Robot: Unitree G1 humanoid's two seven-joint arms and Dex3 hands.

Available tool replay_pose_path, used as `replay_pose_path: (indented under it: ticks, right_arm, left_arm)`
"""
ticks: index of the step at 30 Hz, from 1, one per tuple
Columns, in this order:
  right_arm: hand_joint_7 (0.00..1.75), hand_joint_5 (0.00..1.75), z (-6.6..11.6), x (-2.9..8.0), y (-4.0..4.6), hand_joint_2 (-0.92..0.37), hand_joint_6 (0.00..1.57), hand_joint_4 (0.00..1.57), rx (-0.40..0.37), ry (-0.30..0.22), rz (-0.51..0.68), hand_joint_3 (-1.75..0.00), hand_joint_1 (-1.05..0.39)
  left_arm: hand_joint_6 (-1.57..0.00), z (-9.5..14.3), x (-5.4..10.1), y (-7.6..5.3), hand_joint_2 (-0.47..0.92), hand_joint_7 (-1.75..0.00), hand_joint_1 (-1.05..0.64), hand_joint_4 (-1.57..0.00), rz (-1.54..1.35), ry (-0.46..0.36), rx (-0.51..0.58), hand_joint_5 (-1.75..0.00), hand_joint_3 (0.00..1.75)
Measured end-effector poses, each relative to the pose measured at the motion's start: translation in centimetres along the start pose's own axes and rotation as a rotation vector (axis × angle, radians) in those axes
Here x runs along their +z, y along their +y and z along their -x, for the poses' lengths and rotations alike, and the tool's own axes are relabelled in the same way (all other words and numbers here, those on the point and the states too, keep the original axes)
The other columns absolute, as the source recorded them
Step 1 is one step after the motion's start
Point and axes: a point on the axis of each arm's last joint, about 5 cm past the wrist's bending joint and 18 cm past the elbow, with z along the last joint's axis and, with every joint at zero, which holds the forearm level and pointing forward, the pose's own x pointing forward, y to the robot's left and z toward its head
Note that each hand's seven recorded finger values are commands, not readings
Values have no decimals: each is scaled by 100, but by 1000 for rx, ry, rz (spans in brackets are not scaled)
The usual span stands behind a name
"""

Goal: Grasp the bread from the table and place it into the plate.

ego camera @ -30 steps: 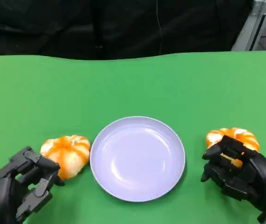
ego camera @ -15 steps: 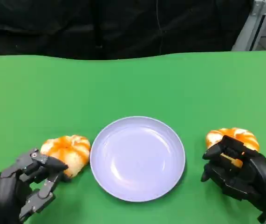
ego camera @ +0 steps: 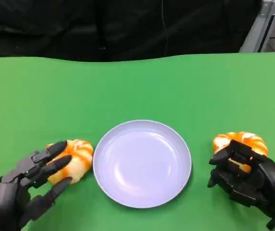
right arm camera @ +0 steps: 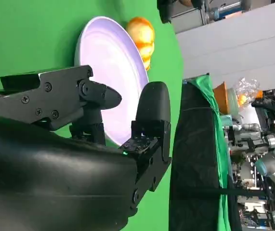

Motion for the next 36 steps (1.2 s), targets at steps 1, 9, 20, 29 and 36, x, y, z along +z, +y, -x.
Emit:
replay_pose_path:
  ticks: [1, 9, 20, 29, 36]
  right_arm:
    - [116, 166, 0, -1, 0, -91, 60, 50, 0, 1, 0, -47, 2]
    - [116, 166, -1, -1, -1, -92, 59, 49, -1, 2, -1, -47, 2]
    - [117, 167, -14, 2, -7, -91, 58, 49, 0, 2, -2, -48, 2]
    - [119, 167, -15, 6, -11, -90, 58, 49, 0, 2, 0, -49, 1]
    - [119, 168, -10, 3, -16, -90, 57, 49, 7, 2, -3, -50, 2]
  left_arm:
    - [-28, 1, 3, 9, 92, 0, -63, -33, -15, -5, -14, 0, 13]
    - [-18, -9, 12, 47, 92, 0, -74, -22, -67, -25, -102, 0, 13]
    - [-23, -37, 26, 25, 92, -4, -76, -21, -420, -45, -126, -2, 23]
    - [-29, -132, -24, 22, 92, -4, -77, -25, -762, -6, -136, -2, 26]
    - [-35, -235, -44, 3, 92, -4, -77, -30, -864, 4, -156, -3, 29]
